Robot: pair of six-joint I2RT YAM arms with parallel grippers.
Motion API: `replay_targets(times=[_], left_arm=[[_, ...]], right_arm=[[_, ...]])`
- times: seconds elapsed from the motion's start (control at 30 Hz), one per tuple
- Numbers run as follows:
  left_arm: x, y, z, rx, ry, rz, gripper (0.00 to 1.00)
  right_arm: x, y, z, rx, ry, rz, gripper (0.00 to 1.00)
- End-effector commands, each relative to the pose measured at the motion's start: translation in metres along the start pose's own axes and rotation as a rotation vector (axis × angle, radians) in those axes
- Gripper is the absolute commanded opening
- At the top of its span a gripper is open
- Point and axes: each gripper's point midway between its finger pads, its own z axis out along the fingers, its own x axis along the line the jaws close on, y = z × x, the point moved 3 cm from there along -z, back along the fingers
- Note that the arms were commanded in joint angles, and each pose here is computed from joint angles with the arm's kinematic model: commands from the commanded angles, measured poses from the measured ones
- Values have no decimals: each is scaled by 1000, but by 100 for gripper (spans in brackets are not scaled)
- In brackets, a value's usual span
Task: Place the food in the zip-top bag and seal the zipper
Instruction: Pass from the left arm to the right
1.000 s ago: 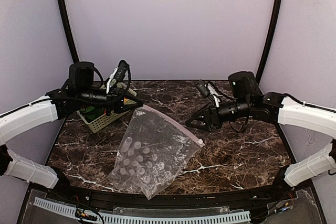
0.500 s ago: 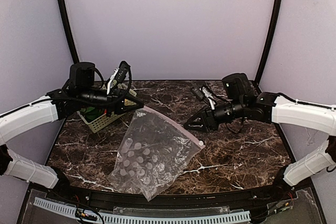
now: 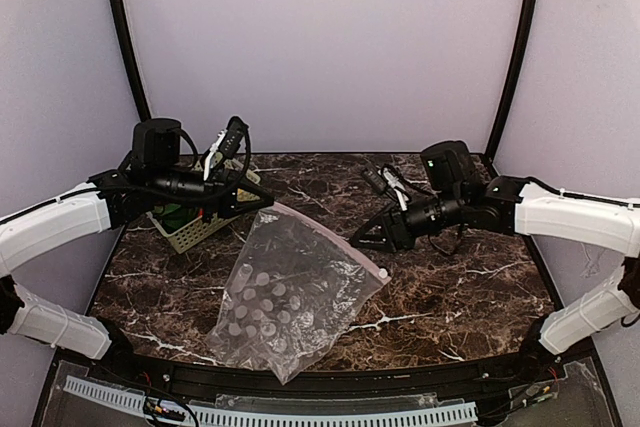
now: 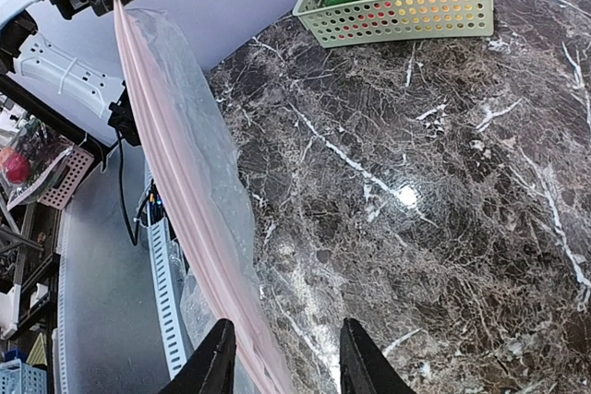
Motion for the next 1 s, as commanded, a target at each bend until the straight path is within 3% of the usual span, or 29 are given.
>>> replay_targets(times=[0.0,0.97], left_arm=[[-6,3,-1,4,-21,14,1],[-5,3,0,6,-13,14,1]], right_arm=[[-2,0,4,7,7,0,37],[21,6,33,22,159,-30,33]])
